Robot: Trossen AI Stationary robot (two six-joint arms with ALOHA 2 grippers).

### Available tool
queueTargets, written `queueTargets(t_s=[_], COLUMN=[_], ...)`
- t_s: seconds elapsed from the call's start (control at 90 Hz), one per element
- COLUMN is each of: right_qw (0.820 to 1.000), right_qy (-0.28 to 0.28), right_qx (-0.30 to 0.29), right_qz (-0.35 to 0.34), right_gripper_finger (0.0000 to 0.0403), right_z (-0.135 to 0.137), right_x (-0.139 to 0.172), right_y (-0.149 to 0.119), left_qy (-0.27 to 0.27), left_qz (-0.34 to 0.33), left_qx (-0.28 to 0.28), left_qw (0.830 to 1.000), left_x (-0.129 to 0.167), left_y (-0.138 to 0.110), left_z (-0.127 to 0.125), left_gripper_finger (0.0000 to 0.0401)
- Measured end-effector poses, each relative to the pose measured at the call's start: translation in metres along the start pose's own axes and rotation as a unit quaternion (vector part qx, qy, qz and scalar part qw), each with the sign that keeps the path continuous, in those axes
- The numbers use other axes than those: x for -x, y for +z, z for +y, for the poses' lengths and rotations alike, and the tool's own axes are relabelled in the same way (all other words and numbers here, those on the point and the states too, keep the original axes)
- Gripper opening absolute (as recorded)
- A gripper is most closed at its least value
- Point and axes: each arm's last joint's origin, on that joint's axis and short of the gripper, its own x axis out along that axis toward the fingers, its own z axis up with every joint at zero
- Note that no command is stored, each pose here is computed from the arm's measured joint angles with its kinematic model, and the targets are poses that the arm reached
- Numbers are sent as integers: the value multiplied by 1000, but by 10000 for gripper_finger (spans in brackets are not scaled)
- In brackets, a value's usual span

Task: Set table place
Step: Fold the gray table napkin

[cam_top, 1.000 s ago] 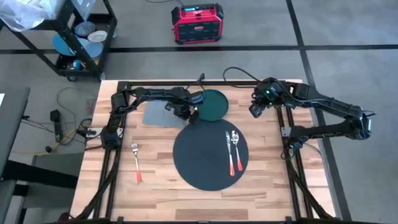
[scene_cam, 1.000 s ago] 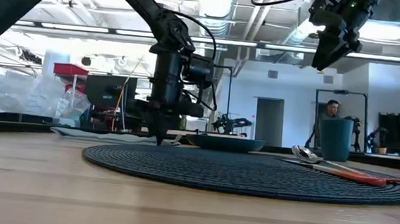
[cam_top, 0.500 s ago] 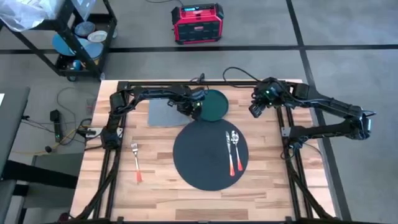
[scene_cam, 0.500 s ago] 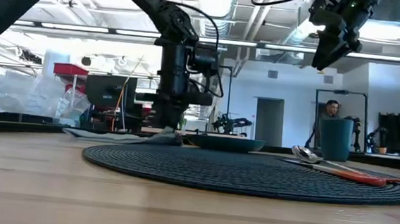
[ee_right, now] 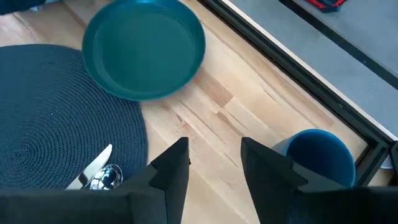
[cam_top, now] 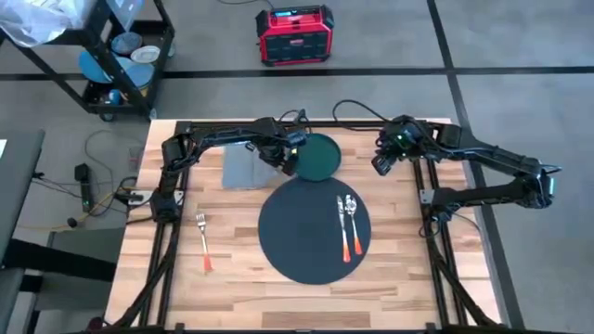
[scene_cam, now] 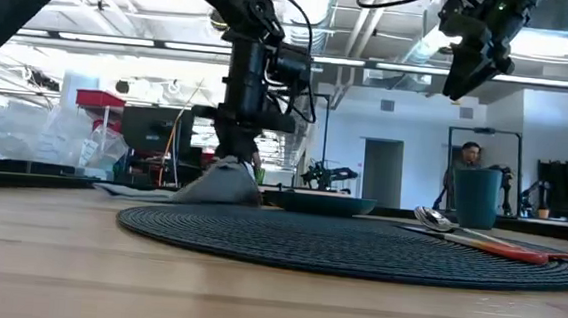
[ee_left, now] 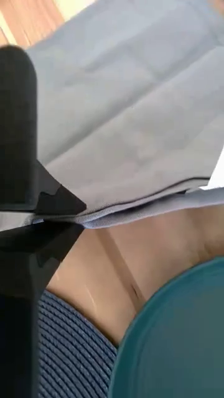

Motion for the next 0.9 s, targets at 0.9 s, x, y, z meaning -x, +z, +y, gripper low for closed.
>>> queueTargets(t_s=[0.9], right_qw=[1000], right_qy=[-5], right_qx=[2], right_qz=[9], right_gripper_finger=[132], right_z=[-1], right_x=[0], right_y=[-2], left_qy=[83], left_qz=[32], left_qx=[24], left_qw=[996], left_x=[3], left_y=[-19], left_z=[45], left_gripper_finger=[0])
